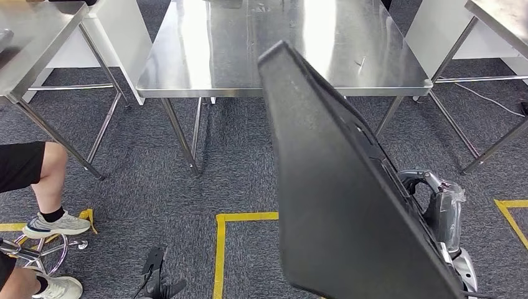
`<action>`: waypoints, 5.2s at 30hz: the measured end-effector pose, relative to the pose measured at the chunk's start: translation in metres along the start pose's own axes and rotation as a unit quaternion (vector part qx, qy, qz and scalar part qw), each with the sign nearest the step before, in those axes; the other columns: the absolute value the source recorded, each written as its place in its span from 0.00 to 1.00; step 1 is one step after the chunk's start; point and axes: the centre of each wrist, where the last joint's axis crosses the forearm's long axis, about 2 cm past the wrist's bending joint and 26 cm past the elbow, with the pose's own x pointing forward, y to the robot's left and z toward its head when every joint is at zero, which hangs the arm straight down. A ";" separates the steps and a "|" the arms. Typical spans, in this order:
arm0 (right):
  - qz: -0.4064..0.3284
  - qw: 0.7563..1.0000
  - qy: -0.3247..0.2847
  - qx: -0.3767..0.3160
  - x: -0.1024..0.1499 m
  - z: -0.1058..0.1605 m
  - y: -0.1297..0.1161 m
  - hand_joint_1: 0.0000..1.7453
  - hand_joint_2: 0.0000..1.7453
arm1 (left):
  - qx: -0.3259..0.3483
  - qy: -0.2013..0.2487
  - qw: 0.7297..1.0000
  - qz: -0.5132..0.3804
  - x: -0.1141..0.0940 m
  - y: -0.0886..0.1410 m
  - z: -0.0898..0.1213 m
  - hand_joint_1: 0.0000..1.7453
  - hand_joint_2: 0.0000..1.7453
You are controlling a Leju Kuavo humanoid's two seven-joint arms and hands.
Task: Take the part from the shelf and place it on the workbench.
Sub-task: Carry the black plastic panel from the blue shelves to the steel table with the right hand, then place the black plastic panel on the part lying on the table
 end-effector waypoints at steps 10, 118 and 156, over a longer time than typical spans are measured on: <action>0.000 1.000 0.000 0.000 0.000 0.000 0.000 1.00 1.00 | -0.001 0.000 1.000 0.001 0.000 0.000 0.000 0.00 1.00; -0.009 1.000 0.020 0.017 -0.009 0.005 0.011 1.00 1.00 | 0.060 -0.023 0.998 -0.022 -0.001 0.010 -0.002 0.00 1.00; 0.018 0.999 0.025 0.008 -0.005 0.029 -0.008 1.00 1.00 | -0.005 0.101 0.993 -0.057 -0.174 0.039 0.049 0.00 1.00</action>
